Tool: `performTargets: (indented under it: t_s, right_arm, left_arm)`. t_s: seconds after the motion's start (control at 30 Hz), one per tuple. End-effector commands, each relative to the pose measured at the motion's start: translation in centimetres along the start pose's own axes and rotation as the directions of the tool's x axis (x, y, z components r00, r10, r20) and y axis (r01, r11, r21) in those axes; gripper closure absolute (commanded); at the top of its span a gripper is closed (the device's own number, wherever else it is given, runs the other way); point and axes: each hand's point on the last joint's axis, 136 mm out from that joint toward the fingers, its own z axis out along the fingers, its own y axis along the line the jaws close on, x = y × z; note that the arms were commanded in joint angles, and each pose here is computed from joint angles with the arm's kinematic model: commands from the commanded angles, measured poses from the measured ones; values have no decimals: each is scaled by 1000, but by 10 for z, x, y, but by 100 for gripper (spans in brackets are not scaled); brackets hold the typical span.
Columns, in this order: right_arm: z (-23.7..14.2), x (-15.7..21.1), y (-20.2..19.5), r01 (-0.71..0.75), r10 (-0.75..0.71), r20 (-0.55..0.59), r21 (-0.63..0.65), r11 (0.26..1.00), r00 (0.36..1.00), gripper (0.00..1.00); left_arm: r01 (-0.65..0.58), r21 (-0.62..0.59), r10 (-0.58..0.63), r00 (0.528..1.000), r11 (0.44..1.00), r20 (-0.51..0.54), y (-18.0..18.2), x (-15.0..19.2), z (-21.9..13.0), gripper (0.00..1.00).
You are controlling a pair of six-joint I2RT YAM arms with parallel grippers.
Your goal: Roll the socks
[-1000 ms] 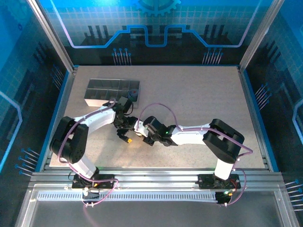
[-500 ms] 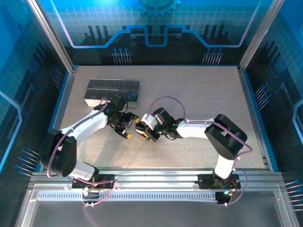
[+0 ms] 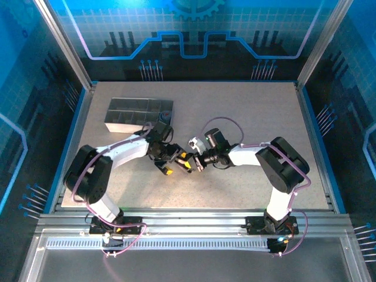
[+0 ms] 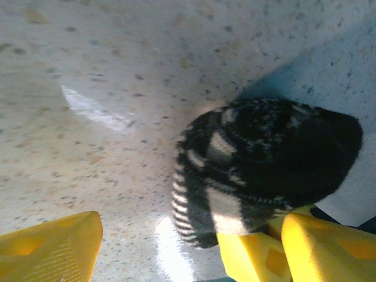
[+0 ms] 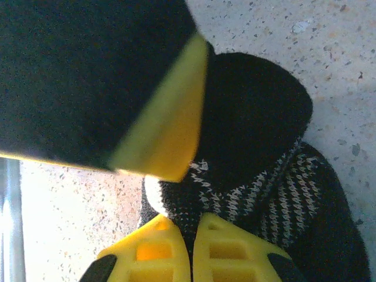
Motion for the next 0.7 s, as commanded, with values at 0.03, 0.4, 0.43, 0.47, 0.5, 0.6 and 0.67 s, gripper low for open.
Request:
performTargets:
  t_s: [0.03, 0.4, 0.43, 0.47, 0.5, 0.6, 0.67]
  right_arm:
    - [2, 102, -27, -290, 309, -272, 106, 951, 911, 100]
    - [-2, 101, -34, -297, 322, -253, 131, 946, 912, 100]
    - [-2, 100, -34, -286, 311, -255, 131, 949, 916, 100]
    - [-2, 99, -33, -274, 299, -258, 131, 953, 919, 100]
    - [-2, 97, -33, -254, 280, -263, 131, 958, 923, 100]
    - [5, 88, -24, -166, 191, -296, 107, 980, 936, 100]
    - [16, 74, -10, -55, 73, -321, 62, 997, 944, 95]
  left_arm:
    - [-69, -32, 70, 997, 997, 28, -9, -5, 10, 17]
    - [-108, -205, 109, 994, 973, -7, 21, 1, 38, 47]
    - [-102, -233, 102, 995, 967, -12, 30, 2, 40, 54]
    - [-96, -259, 95, 995, 961, -17, 39, 3, 41, 59]
    - [-87, -284, 86, 996, 955, -18, 49, 3, 41, 66]
    - [-50, -340, 52, 999, 939, -4, 78, 1, 35, 92]
    - [4, -330, 2, 1000, 944, 18, 94, -2, 25, 100]
